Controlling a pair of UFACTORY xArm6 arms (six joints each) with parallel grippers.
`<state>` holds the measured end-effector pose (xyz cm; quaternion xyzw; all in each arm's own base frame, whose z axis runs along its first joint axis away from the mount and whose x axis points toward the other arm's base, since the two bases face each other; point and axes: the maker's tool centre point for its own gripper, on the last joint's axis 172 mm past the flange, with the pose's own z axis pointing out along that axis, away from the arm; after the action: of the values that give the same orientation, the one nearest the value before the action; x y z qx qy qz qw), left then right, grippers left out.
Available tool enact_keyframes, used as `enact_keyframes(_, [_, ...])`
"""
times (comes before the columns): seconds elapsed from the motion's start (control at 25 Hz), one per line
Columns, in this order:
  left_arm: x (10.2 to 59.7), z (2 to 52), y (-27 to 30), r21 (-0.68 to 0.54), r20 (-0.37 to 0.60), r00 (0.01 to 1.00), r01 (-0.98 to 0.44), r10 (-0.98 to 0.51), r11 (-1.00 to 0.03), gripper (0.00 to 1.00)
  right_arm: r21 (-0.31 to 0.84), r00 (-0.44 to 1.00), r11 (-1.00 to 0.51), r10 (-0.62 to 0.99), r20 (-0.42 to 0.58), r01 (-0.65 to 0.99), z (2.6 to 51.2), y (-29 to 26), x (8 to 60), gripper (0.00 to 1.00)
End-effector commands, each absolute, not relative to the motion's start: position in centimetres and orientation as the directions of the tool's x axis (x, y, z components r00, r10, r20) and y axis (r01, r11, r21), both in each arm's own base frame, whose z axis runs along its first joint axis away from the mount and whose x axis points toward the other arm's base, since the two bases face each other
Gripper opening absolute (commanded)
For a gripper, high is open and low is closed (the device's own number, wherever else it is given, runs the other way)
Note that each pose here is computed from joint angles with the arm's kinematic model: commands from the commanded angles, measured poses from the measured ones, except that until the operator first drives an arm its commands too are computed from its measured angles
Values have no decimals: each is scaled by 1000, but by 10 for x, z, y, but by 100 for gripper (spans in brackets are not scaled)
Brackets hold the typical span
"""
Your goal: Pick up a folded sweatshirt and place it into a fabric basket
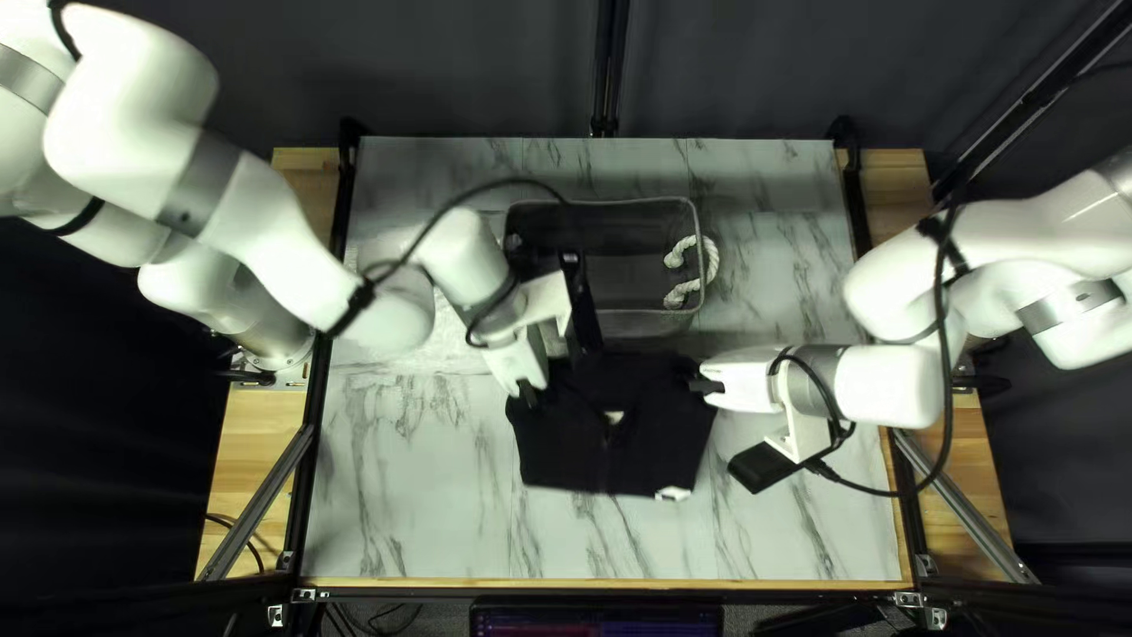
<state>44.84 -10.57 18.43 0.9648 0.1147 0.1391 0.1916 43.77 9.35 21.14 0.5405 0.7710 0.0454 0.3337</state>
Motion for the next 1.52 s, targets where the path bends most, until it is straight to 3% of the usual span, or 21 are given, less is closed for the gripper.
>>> enact_keyframes(0.04, [454, 220, -85, 398, 240, 936, 149, 259, -905, 0, 420, -181, 407, 858, -481, 811, 245, 74, 444, 0])
enact_keyframes(0.44, [449, 291, -34, 372, 271, 934, 119, 230, -920, 0, 408, -151, 400, 841, -520, 821, 311, 26, 446, 0])
enact_keyframes(0.84, [455, 336, 37, 349, 269, 940, 110, 212, -931, 0, 410, -104, 358, 845, -524, 839, 334, -54, 444, 0])
enact_keyframes(1.52, [453, 292, 112, 352, 259, 939, 125, 225, -928, 0, 409, -54, 317, 841, -539, 856, 301, -161, 448, 0])
